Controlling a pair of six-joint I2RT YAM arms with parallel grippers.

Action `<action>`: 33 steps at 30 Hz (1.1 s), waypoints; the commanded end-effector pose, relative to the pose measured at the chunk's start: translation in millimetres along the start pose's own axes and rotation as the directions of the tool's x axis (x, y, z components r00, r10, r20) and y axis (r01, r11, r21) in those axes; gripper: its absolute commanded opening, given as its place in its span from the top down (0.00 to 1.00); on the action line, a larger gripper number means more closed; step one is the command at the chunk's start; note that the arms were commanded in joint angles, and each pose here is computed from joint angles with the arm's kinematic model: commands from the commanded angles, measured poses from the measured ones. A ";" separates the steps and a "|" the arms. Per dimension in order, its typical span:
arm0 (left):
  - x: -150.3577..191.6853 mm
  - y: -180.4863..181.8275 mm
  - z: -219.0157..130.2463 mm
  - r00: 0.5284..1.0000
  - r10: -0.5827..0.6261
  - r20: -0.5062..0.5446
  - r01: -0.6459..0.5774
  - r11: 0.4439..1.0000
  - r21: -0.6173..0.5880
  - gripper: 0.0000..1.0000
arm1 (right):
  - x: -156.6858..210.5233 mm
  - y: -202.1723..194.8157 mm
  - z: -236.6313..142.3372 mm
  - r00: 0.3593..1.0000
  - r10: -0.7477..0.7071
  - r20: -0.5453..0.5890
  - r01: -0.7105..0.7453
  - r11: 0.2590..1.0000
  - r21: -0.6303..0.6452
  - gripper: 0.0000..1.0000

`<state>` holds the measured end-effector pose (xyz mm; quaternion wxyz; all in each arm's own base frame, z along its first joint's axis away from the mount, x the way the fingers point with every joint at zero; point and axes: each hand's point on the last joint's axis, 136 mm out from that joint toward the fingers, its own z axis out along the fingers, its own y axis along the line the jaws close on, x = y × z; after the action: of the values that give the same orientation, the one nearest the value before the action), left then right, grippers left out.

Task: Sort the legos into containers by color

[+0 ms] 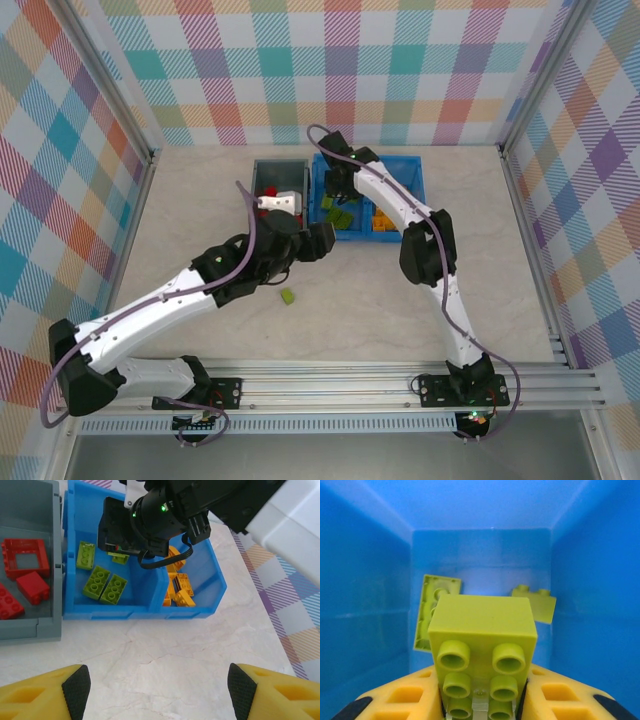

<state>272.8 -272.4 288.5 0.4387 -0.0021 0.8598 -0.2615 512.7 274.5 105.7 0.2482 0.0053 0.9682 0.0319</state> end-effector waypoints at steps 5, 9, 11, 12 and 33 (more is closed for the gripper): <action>-6.3 -14.8 -0.8 0.999 0.001 0.035 -0.001 1.000 0.001 0.25 | -4.0 2.5 15.4 0.999 -0.023 -0.041 0.023 1.000 -0.012 0.62; -2.4 -12.7 -2.1 1.000 0.008 0.025 -0.008 1.000 -0.005 0.25 | -5.7 4.0 21.5 0.999 -0.004 -0.044 0.002 0.999 -0.038 0.59; -2.2 -11.2 -3.7 1.000 0.009 0.026 -0.009 1.000 -0.006 0.25 | -3.8 3.1 24.0 0.999 0.007 -0.053 -0.009 0.999 -0.036 0.58; -2.5 -11.1 -4.9 1.000 0.007 0.027 -0.007 1.000 -0.003 0.25 | -3.0 3.1 24.9 0.998 0.011 -0.056 -0.013 0.999 -0.036 0.58; 61.7 99.2 -40.5 0.985 -0.111 -0.129 0.052 0.918 -0.393 0.24 | -28.6 26.9 -179.9 0.962 -0.054 0.268 0.113 0.972 -0.208 0.50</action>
<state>245.5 -212.6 255.4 0.4009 -0.0756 0.8987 -0.1606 488.4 282.7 195.2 0.2858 -0.0214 0.9536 0.0918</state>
